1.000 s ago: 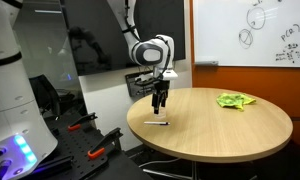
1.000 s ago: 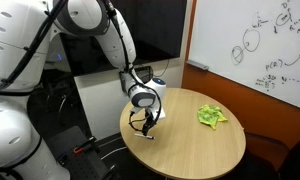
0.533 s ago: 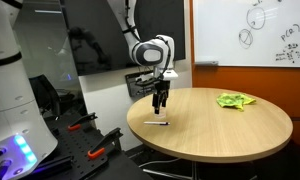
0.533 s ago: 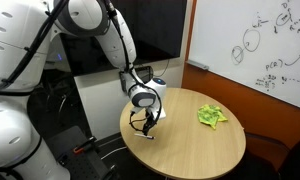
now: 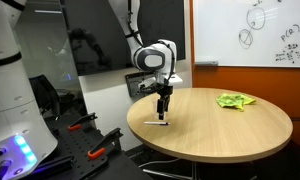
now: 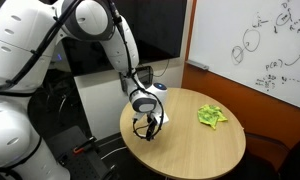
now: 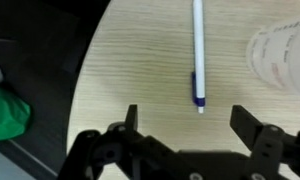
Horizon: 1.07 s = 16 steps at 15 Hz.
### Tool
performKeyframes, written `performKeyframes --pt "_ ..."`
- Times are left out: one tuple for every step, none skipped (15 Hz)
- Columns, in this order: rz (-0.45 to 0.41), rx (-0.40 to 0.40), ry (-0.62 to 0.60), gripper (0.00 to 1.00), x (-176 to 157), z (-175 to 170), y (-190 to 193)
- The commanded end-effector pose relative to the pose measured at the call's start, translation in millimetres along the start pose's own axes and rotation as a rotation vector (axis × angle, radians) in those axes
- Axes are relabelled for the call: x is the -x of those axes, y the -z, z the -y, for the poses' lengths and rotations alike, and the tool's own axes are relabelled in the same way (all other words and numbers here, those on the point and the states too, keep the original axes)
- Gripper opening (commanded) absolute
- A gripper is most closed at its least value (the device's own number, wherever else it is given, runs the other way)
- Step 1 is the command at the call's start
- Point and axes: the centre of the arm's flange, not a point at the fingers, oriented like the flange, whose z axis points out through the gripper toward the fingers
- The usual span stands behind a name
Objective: Put the pen in the cup
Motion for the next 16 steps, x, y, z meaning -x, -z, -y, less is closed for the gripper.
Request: performKeyframes --pt "0.008 -0.037 0.04 1.0 -3.1 2.3 -16.0" --pt "0.016 -0.042 0.042 1.0 -2.9 3.0 -20.4" --pt "0.02 -0.047 0.036 1.0 -3.1 4.5 -25.5" --pt "0.023 -0.051 0.028 0.98 -3.4 6.7 -30.0" --pt "0.02 -0.052 0.022 0.93 -4.5 9.4 -34.8" --pt "0.024 -0.053 0.02 0.92 -6.3 11.9 -39.4" --pt "0.024 -0.045 0.011 0.85 -8.2 15.6 -44.3" --pt "0.026 -0.035 0.011 0.87 -9.7 19.0 -49.1" --pt "0.03 -0.034 0.018 0.87 -11.4 22.1 -53.1" --pt "0.031 -0.028 0.017 0.85 -13.0 25.9 -57.6" --pt "0.029 -0.024 0.016 0.84 -14.0 28.7 -61.4" --pt "0.029 -0.022 0.014 0.72 -14.8 32.0 -64.6" --pt "0.028 -0.023 0.019 0.59 -15.2 34.2 -67.6" --pt "0.026 -0.023 0.019 0.59 -15.2 36.0 -69.1" --pt "0.025 -0.027 0.019 0.53 -15.4 37.3 -67.1" --pt "0.029 -0.029 0.017 0.46 -15.2 38.6 -64.8"
